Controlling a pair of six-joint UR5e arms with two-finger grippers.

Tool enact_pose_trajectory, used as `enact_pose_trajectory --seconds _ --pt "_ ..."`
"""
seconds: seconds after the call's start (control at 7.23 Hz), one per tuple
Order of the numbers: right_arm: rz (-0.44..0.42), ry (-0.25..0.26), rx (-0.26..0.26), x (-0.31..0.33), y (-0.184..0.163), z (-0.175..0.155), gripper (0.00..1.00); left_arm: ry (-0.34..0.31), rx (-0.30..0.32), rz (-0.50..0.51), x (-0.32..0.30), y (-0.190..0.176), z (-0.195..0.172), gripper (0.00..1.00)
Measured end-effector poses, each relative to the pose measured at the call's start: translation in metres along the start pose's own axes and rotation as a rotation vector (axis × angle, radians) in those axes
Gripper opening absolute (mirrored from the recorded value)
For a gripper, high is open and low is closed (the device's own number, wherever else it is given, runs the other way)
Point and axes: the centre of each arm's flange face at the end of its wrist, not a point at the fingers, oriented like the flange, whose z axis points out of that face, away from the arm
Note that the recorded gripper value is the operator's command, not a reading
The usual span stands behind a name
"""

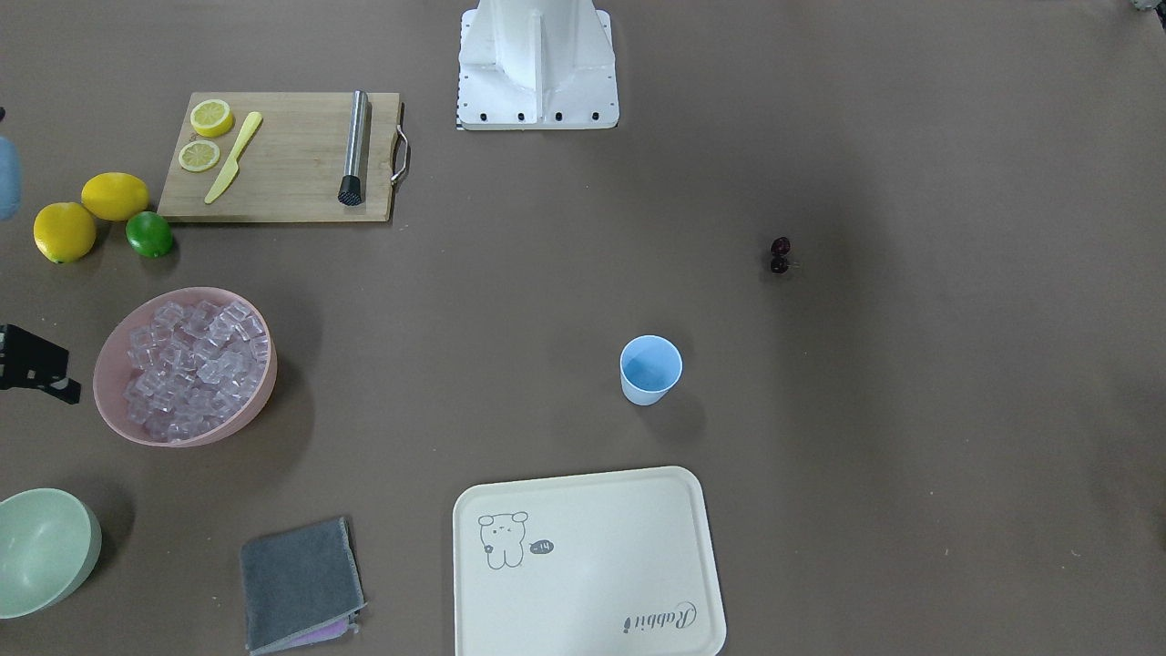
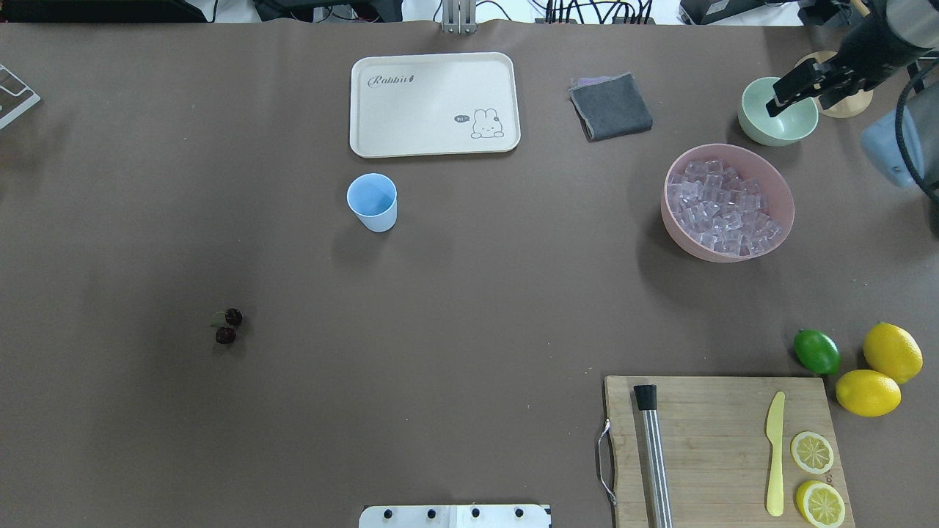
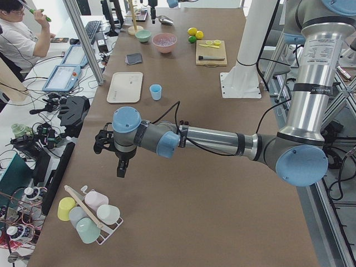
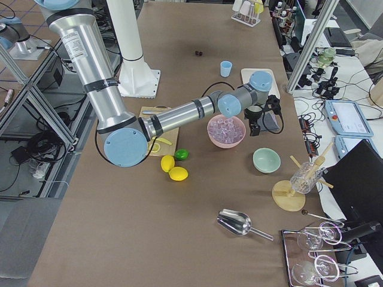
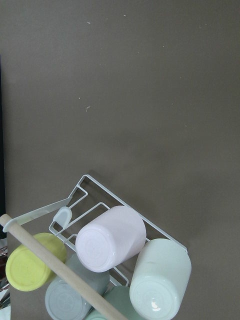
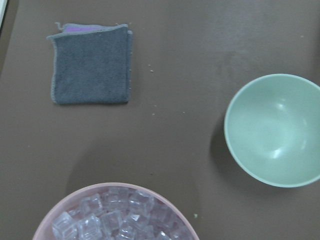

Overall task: Put ice and cherries in cup
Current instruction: 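Lower the right gripper into the pink bowl and grasp an ice cube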

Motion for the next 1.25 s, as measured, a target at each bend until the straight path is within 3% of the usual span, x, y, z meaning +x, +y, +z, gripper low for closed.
enact_pose_trajectory --seconds 0.55,1.25 --pt "-0.108 -0.052 -0.024 -0.074 0.022 0.066 0.98 -0.001 0.000 -0.001 -0.002 0.002 0.000 0.98" --pt "-0.138 -0.045 -0.067 -0.069 0.052 0.119 0.98 -0.001 0.002 0.000 -0.001 0.001 -0.001 0.98"
